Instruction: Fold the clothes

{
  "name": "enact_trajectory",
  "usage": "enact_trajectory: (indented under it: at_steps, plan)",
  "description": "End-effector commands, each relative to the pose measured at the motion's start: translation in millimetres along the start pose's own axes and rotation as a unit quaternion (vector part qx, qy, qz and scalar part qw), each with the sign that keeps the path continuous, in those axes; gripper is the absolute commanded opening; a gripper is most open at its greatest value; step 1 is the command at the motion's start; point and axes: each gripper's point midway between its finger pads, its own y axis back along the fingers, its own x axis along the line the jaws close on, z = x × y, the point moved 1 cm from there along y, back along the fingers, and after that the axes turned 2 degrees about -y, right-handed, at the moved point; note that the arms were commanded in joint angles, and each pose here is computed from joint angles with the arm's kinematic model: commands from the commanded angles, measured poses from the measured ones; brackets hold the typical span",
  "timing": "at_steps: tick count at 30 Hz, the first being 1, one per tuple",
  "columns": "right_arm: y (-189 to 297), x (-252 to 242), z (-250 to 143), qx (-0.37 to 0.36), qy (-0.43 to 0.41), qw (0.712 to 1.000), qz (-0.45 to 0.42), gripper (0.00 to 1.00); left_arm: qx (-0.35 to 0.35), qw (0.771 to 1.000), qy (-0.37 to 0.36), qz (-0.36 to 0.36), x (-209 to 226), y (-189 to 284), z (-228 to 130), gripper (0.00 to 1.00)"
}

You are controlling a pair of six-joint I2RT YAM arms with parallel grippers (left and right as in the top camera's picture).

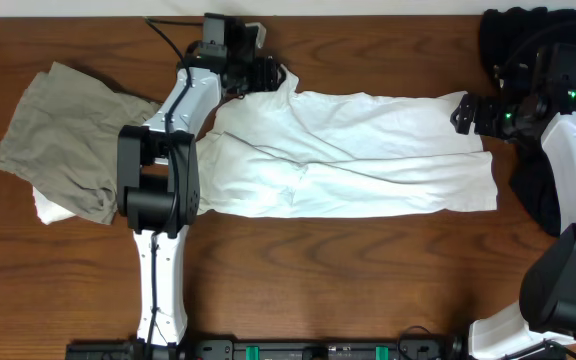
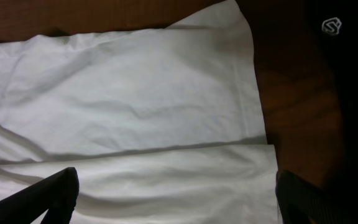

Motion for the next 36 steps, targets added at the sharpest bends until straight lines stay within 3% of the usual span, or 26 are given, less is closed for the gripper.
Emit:
enact_trajectory:
  at_steps: [1, 11, 14, 15, 18, 20, 22, 29, 36]
  plan:
    - [3, 8, 3, -0.004, 0.015, 1.000, 0.000, 0.99, 0.001, 1.000, 0.009, -0.013, -7, -17, -3, 0.69]
    - [3, 7, 2, -0.001, 0.015, 1.000, 0.000, 0.99, -0.019, 0.999, 0.015, -0.026, -15, -40, -2, 0.68]
    - [3, 7, 3, -0.002, 0.015, 1.000, 0.000, 0.99, -0.020, 0.999, 0.016, -0.027, -16, -40, -1, 0.61]
    - [3, 8, 3, -0.002, 0.015, 1.000, 0.000, 0.99, -0.020, 0.999, 0.016, -0.027, -16, -40, -1, 0.53]
    - [3, 7, 3, -0.003, 0.015, 1.000, 0.000, 0.92, -0.022, 0.999, 0.015, -0.028, -16, -40, 0, 0.15]
    - [3, 8, 3, -0.002, 0.015, 1.000, 0.000, 0.88, -0.026, 0.999, 0.018, -0.028, -16, -38, 4, 0.07]
    - [3, 7, 3, -0.003, 0.015, 1.000, 0.000, 0.84, -0.033, 0.999, 0.016, -0.029, -19, -33, 10, 0.06]
    - [2, 7, 9, -0.017, 0.018, 1.000, 0.000, 0.82, -0.067, 0.997, -0.001, -0.036, -48, 15, 44, 0.06]
    - [-7, 6, 22, -0.040, 0.024, 0.999, 0.001, 0.82, -0.043, 0.999, 0.004, -0.013, -72, 71, 44, 0.06]
